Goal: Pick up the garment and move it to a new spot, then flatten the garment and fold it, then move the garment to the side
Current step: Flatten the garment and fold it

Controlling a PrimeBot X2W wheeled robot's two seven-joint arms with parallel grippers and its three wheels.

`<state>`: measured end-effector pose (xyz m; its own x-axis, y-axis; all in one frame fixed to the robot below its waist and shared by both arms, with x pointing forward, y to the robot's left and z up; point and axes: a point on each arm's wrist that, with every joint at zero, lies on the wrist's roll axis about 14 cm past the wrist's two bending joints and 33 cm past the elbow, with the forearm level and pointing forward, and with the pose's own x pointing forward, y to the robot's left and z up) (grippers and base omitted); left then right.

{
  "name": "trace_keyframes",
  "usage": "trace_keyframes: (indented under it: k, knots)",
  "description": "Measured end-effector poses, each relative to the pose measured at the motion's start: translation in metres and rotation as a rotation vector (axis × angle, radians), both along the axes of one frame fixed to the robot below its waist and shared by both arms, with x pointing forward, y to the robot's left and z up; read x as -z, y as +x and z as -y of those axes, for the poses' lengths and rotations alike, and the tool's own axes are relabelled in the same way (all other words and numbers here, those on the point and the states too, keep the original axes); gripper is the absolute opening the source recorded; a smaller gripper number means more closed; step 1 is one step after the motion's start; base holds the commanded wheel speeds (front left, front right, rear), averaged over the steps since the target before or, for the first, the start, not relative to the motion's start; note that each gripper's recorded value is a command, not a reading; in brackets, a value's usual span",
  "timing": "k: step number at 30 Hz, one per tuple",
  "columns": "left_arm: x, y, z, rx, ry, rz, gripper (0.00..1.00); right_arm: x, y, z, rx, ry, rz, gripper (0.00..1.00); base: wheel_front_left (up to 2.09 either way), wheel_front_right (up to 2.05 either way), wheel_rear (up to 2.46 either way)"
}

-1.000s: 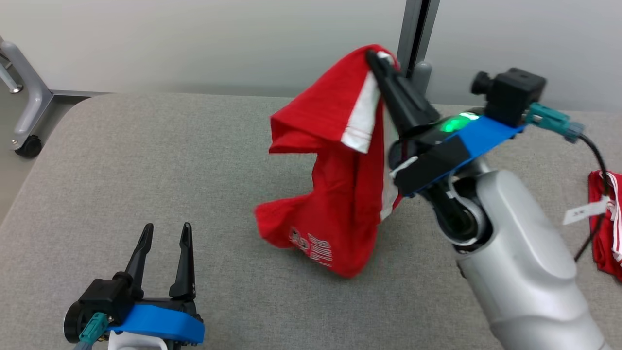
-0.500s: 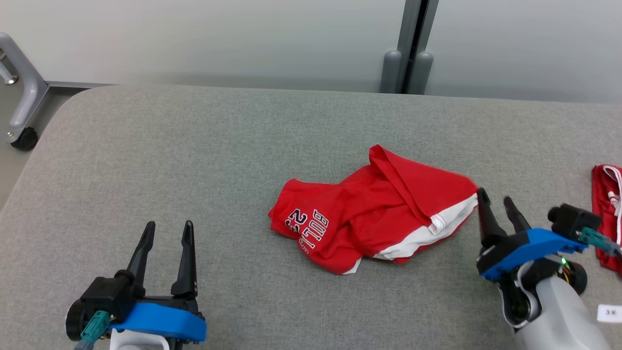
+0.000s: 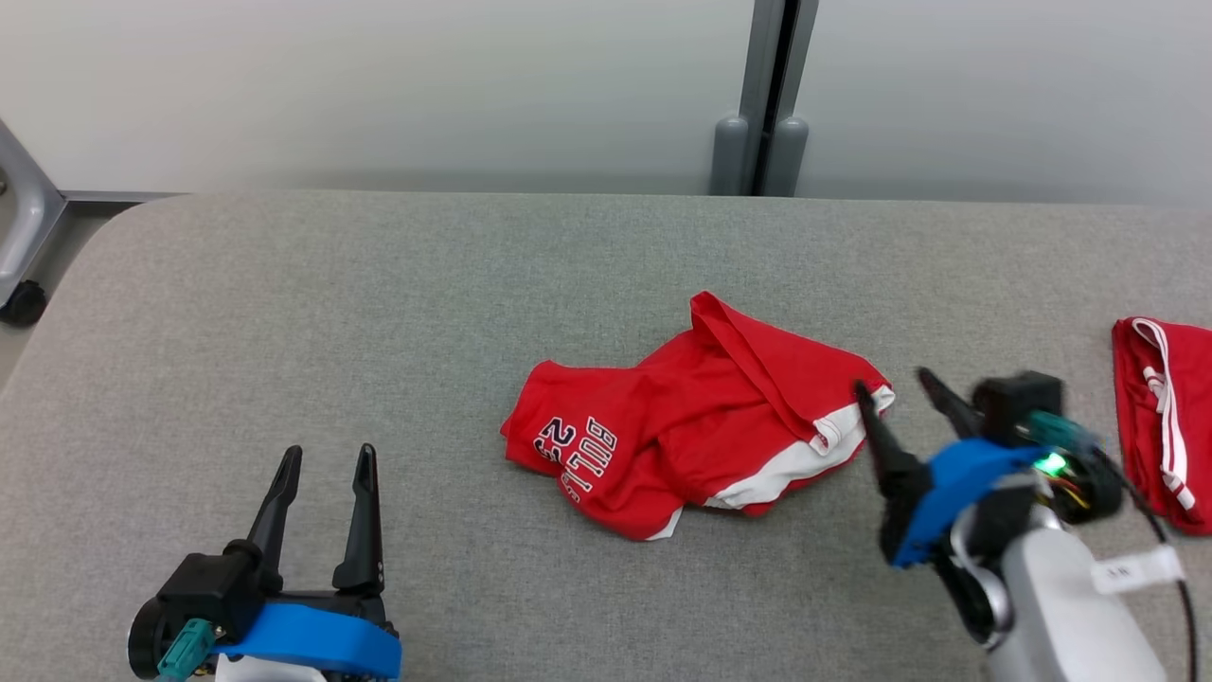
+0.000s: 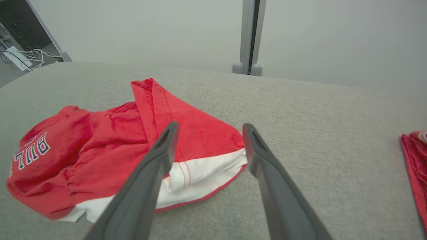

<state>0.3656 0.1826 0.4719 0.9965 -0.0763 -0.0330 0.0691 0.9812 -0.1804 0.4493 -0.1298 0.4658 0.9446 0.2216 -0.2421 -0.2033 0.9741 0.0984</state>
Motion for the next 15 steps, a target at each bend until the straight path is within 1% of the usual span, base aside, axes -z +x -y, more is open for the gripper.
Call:
trace_keyframes:
  k: [3,6,10,13,15]
  knots:
    - [0.002,0.002,0.002,0.006,0.001,-0.006,1.00,-0.008,0.005,-0.036,-0.124,-0.066,-0.017,1.00,0.00,0.00,0.00]
    - [0.000,0.008,0.004,0.016,0.004,0.002,1.00,-0.012,0.016,-0.061,-0.206,-0.110,-0.039,1.00,0.00,0.00,0.00]
    - [-0.003,0.014,0.006,0.025,0.005,0.013,1.00,0.000,0.034,-0.075,-0.255,-0.168,-0.098,1.00,0.00,0.00,0.00]
    - [-0.002,0.018,0.000,0.009,0.011,0.008,1.00,0.010,0.049,-0.083,-0.276,-0.207,-0.141,1.00,0.00,0.00,0.00]
    - [0.001,0.019,-0.002,0.004,0.017,0.000,1.00,0.016,0.056,-0.093,-0.298,-0.210,-0.162,1.00,0.00,0.00,0.00]
